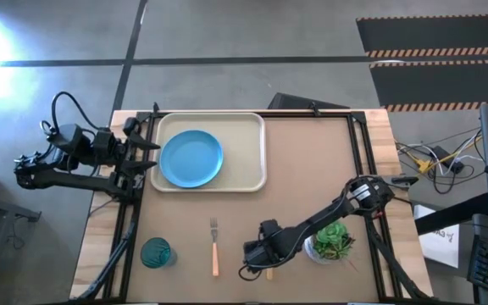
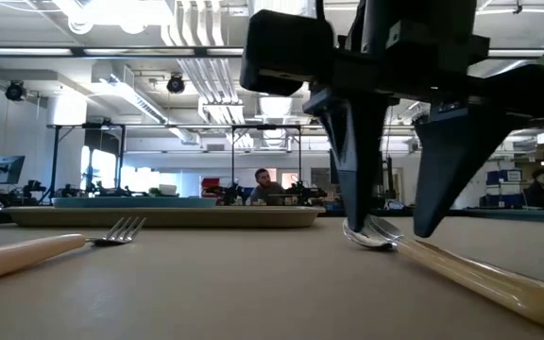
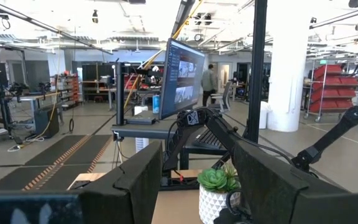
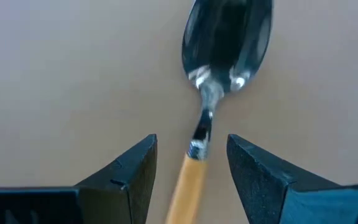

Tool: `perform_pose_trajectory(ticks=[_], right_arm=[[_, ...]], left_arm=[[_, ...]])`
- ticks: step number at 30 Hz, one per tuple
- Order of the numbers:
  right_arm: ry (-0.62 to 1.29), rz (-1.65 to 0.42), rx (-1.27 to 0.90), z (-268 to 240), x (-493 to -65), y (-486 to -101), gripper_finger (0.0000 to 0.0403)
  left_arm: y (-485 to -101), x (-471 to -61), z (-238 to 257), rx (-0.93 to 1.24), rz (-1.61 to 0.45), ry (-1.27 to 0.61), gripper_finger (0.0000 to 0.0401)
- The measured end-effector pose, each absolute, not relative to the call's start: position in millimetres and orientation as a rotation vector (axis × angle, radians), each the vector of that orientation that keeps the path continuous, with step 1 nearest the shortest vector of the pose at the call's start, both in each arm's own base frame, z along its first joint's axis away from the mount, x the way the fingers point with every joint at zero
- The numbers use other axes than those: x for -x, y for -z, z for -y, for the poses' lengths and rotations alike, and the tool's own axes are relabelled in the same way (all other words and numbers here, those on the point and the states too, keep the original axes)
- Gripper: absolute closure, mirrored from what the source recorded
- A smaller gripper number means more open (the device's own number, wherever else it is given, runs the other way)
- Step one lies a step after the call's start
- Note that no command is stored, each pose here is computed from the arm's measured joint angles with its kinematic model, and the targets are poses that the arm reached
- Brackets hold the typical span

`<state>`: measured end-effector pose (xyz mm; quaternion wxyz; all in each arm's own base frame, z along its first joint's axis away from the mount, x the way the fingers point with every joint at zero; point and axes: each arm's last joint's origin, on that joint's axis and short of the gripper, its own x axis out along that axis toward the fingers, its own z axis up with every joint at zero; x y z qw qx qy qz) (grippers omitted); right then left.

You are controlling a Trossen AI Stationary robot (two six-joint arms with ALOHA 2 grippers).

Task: Pick and place plate/cup/fork/spoon on tray
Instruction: Put the orange spoon on the white serving tray to the right of the light blue plate

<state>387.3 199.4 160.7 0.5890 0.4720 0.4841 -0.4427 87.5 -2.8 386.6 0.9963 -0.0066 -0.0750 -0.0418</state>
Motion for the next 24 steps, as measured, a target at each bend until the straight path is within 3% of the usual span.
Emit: perform_pose_trajectory(ticks=[6, 24], right_arm=[[1.081, -1.068, -1.151, -199.0, -388.1, -160.5, 0.022], [1.088, -1.201, -1.19, -203.7, -389.0, -144.7, 0.022]], left_arm=[[-387.7, -86.6, 2.8, 0.013, 0.163, 0.083, 0.0216], [-388.8, -80.5, 2.8, 0.012, 0.182, 0.084, 0.0216]])
